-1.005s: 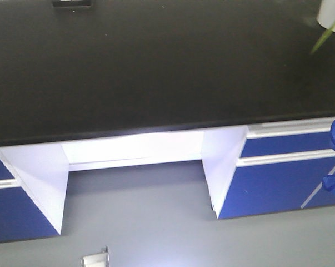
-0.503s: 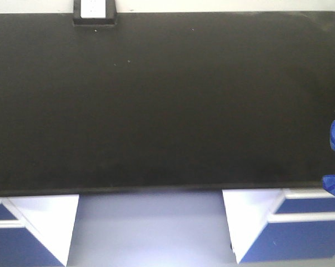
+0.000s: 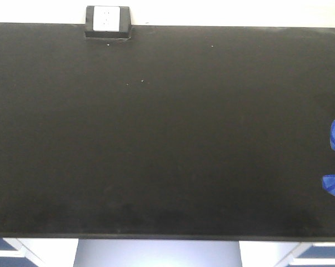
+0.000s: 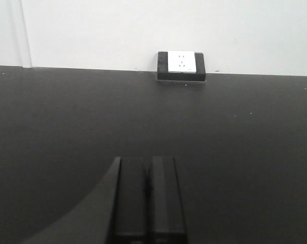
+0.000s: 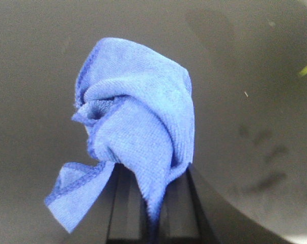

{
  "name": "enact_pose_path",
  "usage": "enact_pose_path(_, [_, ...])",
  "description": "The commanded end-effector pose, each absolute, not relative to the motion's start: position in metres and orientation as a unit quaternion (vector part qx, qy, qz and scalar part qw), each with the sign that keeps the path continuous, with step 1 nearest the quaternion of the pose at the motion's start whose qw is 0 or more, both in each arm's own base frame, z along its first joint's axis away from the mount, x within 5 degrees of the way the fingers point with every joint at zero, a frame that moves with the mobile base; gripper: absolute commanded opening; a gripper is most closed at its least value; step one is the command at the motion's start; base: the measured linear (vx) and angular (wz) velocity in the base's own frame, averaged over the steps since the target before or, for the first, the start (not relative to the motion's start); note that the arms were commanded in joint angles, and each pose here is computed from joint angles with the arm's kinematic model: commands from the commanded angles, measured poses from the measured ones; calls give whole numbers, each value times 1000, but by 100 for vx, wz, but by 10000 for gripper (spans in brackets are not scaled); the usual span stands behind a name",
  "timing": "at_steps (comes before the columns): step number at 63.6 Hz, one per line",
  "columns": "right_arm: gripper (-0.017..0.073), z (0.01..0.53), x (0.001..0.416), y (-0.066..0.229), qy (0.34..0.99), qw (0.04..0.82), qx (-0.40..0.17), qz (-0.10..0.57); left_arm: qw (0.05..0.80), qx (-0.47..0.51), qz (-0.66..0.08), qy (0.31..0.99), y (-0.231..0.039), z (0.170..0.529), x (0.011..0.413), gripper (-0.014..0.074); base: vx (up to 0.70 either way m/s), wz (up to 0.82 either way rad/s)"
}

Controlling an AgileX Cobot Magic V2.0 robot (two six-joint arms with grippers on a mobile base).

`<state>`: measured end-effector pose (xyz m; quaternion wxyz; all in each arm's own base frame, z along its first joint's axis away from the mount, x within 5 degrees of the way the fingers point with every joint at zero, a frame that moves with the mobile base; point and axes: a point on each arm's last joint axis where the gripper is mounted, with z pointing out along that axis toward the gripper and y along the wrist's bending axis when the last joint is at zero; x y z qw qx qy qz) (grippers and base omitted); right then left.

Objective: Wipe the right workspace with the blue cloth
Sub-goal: 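Lower the held cloth onto the bench surface with the right gripper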

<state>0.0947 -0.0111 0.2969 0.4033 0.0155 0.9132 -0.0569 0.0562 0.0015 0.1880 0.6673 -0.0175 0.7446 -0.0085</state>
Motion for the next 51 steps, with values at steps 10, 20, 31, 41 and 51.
enact_pose_path(10, [-1, 311, 99, -11, 894, 443, 7, -62, 690, -18, -14, 723, 1, 186, 57, -6, 12, 7])
enact_pose_path(20, [-1, 311, 99, -11, 894, 443, 7, -62, 690, -18, -14, 723, 1, 186, 57, -6, 10, 7])
enact_pose_path(31, [-1, 311, 99, -11, 894, 443, 7, -62, 690, -18, -14, 723, 1, 186, 57, -6, 8, 5])
enact_pose_path(41, [-1, 311, 99, -11, 894, 444, 7, -62, 690, -18, -14, 723, 1, 186, 57, -6, 5, 3])
enact_pose_path(51, [-1, 313, 103, -10, 886, 461, 10, -52, 690, -18, -14, 723, 1, 186, 57, -6, 2, 2])
